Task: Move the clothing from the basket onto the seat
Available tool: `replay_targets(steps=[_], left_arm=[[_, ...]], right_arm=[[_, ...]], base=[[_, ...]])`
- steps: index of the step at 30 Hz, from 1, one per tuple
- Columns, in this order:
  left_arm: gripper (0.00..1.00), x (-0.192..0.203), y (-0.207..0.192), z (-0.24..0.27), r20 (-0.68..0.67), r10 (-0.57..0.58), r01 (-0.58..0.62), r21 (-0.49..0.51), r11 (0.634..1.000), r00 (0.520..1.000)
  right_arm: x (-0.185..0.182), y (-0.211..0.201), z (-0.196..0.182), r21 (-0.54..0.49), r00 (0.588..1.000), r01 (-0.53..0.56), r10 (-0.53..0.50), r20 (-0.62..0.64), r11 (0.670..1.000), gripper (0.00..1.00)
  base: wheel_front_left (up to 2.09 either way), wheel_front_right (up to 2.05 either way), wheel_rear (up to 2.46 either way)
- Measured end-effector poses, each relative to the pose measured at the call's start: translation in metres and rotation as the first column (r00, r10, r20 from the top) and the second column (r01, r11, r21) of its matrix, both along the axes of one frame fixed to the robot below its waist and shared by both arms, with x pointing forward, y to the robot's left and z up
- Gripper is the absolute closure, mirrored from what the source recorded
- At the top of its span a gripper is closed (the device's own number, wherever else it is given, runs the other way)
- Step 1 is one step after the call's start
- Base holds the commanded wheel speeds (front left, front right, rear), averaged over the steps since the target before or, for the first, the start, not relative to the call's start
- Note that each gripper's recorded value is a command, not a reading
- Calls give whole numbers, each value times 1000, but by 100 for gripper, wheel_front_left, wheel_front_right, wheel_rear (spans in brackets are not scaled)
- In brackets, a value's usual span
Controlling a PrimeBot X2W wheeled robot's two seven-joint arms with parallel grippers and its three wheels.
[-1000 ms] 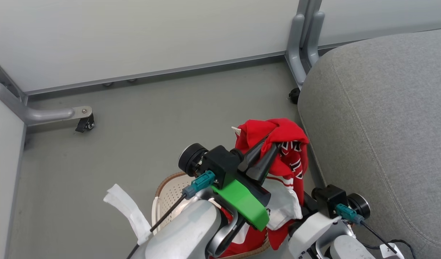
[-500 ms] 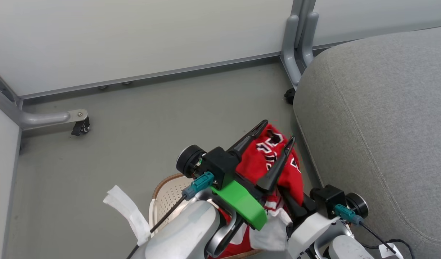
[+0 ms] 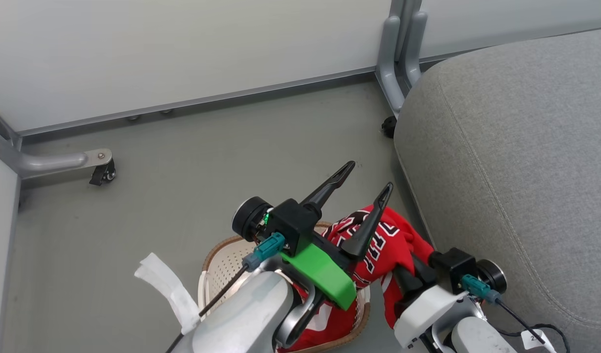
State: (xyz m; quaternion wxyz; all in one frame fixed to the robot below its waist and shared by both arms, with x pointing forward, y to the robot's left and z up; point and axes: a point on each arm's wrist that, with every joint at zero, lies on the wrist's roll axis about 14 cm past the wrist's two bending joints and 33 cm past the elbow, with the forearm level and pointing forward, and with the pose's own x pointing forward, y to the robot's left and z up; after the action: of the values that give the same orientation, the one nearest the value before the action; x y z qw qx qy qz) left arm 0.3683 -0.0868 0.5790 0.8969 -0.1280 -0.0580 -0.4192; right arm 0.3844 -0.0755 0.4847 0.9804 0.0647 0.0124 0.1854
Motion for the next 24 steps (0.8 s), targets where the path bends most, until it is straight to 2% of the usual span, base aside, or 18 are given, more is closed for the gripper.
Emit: replay_targets(steps=[5, 9, 16, 24], left_arm=[[0, 6, 1, -7, 6, -3, 3, 14, 1000, 1000], [0, 5, -3, -17, 13, -64, 63, 42, 997, 998], [0, 5, -11, -39, 36, -166, 161, 118, 980, 985], [0, 5, -30, -66, 0, -257, 255, 136, 957, 966]], right_arm=[[9, -25, 12, 27, 996, 81, -82, 34, 996, 100], [13, -55, 30, 75, 981, 172, -178, 80, 982, 100], [0, -108, 49, 140, 934, 321, -338, 121, 937, 100], [-27, -151, 59, 172, 872, 447, -470, 134, 878, 100]], base=[[0, 0, 0], [0, 0, 0], [0, 0, 0], [0, 0, 0]])
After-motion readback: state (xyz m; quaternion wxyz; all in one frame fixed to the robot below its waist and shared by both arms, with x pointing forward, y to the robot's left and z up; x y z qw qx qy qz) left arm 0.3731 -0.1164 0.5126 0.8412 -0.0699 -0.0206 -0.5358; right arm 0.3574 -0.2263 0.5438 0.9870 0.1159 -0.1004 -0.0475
